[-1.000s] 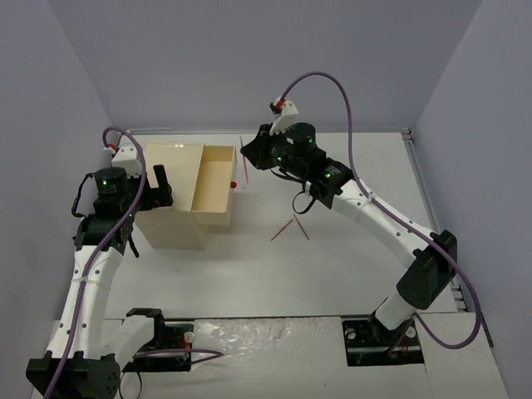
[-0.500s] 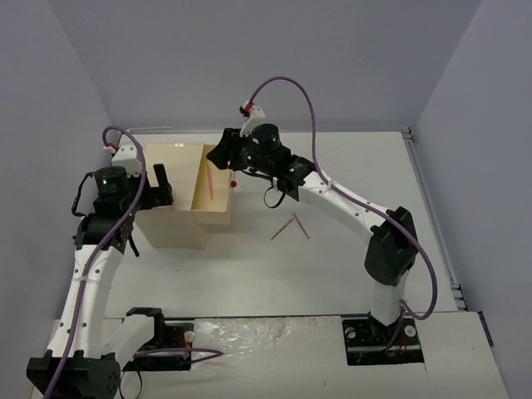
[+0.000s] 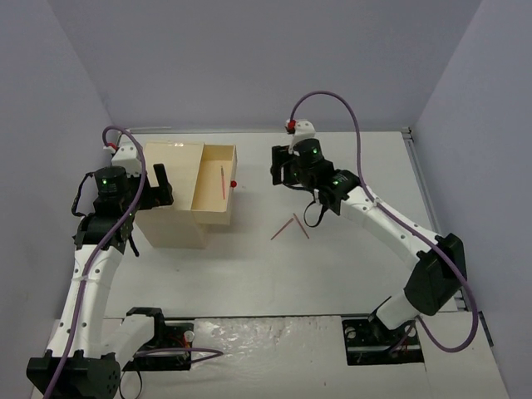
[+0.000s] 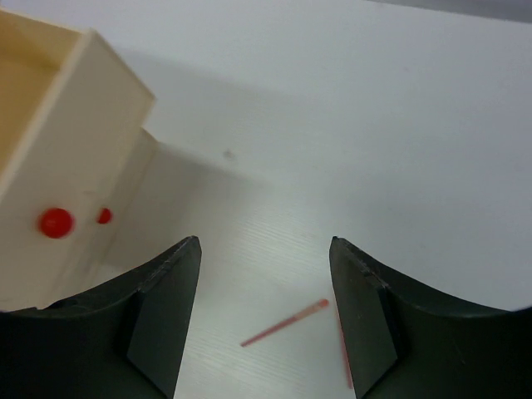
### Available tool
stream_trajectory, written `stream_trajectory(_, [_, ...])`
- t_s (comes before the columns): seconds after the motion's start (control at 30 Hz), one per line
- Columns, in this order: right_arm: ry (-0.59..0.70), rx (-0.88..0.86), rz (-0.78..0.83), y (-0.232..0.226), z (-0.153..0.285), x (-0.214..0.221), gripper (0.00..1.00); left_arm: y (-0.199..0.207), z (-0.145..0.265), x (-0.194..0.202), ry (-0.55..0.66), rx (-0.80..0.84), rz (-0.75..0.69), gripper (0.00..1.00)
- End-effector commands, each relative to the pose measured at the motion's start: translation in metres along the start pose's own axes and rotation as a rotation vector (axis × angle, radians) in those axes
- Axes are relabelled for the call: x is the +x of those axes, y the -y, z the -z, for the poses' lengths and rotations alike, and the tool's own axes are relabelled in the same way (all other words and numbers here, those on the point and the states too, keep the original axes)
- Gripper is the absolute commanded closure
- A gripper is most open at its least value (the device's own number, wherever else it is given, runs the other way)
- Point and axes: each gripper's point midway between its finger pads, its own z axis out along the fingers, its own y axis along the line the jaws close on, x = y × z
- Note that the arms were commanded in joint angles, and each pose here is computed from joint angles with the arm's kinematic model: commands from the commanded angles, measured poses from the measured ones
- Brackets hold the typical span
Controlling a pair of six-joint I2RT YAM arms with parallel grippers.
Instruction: Organize the makeup
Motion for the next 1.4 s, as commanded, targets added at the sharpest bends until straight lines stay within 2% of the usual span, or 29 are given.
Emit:
stream_trajectory(0.0, [-0.141,0.128,0.095,0.056,0.011,0.047,0.41,0.006,0.003,-0.025,0.078,0.028,0.012,0.03])
stream_trajectory(0.2, [-0.393,0.128,0.156,0.075,0.003,0.140,0.44,0.006,0.002,-0.024,0.078,0.028,0.014,0.03])
stream_trajectory(0.4, [-0.520,0.121,0.178,0.081,-0.016,0.181,0.51,0.006,0.001,-0.023,0.072,0.025,0.014,0.03])
stream_trajectory(1.0, [-0.662,0.133,0.192,0.106,-0.044,0.225,0.70,0.005,0.002,-0.023,0.074,0.023,0.013,0.03])
stream_trajectory(1.1, [-0.694,0.117,0.168,0.110,-0.045,0.235,0.77,0.006,0.002,-0.023,0.073,0.025,0.012,0.03])
stream_trajectory(1.17, [-0.707,0.126,0.149,0.118,-0.042,0.238,0.88,0.006,0.001,-0.023,0.074,0.025,0.014,0.03])
stream_trajectory(1.27, [-0.713,0.156,0.123,0.132,-0.036,0.237,0.98,0.006,0.001,-0.023,0.071,0.027,0.012,0.03])
stream_trajectory(1.37, [-0.682,0.188,0.104,0.142,-0.031,0.224,1.00,0.007,0.001,-0.024,0.073,0.030,0.012,0.03])
